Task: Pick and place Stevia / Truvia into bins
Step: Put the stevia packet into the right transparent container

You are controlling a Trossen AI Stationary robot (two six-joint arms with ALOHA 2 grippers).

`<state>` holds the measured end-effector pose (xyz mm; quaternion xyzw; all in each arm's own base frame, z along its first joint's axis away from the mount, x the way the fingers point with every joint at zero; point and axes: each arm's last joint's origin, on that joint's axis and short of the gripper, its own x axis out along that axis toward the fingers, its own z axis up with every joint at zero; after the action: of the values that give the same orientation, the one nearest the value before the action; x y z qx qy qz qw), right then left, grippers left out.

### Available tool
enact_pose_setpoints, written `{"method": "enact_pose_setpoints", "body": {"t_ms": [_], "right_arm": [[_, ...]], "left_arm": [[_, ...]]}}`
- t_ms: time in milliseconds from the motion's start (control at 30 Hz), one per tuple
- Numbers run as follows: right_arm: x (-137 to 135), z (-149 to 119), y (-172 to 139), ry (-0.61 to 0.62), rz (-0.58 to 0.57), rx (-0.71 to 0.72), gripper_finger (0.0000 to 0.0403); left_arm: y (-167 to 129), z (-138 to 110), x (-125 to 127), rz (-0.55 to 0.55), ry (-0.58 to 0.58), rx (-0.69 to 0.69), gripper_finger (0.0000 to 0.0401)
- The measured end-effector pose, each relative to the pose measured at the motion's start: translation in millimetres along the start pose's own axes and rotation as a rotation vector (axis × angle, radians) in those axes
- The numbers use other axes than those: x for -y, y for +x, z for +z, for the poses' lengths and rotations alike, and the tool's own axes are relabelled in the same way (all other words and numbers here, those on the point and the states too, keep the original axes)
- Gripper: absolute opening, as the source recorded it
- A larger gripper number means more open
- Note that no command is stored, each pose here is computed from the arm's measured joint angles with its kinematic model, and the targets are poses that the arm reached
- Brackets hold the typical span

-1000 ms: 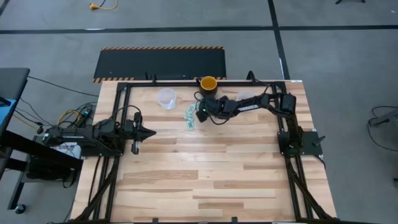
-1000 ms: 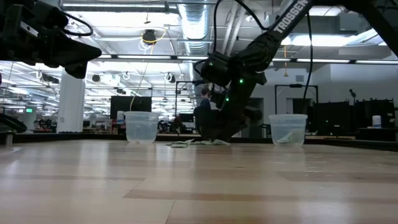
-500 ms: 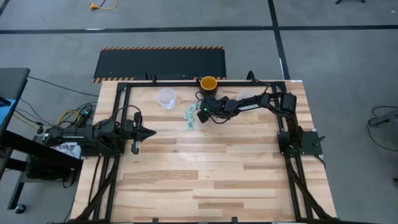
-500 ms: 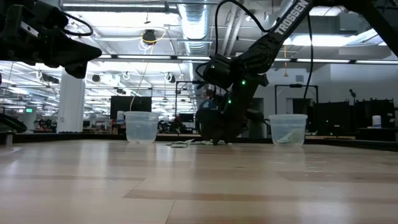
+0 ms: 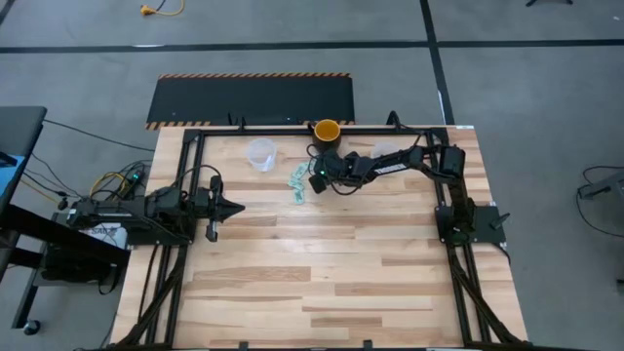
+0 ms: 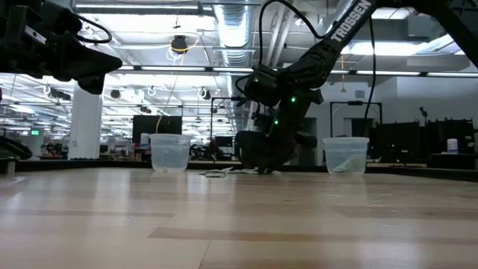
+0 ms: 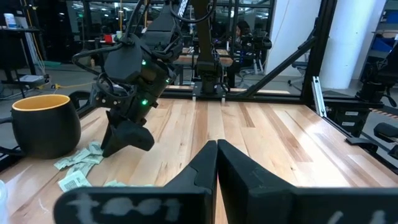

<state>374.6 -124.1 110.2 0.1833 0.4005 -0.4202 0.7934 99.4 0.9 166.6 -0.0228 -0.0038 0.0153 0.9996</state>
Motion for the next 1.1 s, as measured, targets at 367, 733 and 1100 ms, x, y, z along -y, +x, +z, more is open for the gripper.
{"method": "enact_pose_setpoints", "body": {"t_ms": [367,733,1100], "right_arm": [[-4.7,-3.5,-2.5,-0.016,0.003,-0.001,0.0004],[-13.1,-9.5,-7.0,-0.047,-0.003,0.010,0.0001],[-13.3,-9.4,-7.4,-0.059,-0.020,0.023,0.0002]], "left_arm": [[0.0,-0.1,0.0,0.000,0.000,0.000,0.0000],[0.0,0.1,0.0,-0.001,0.002,0.000,0.0000],[0.0,-0.1,0.0,-0.001,0.000,0.000,0.0000]]}}
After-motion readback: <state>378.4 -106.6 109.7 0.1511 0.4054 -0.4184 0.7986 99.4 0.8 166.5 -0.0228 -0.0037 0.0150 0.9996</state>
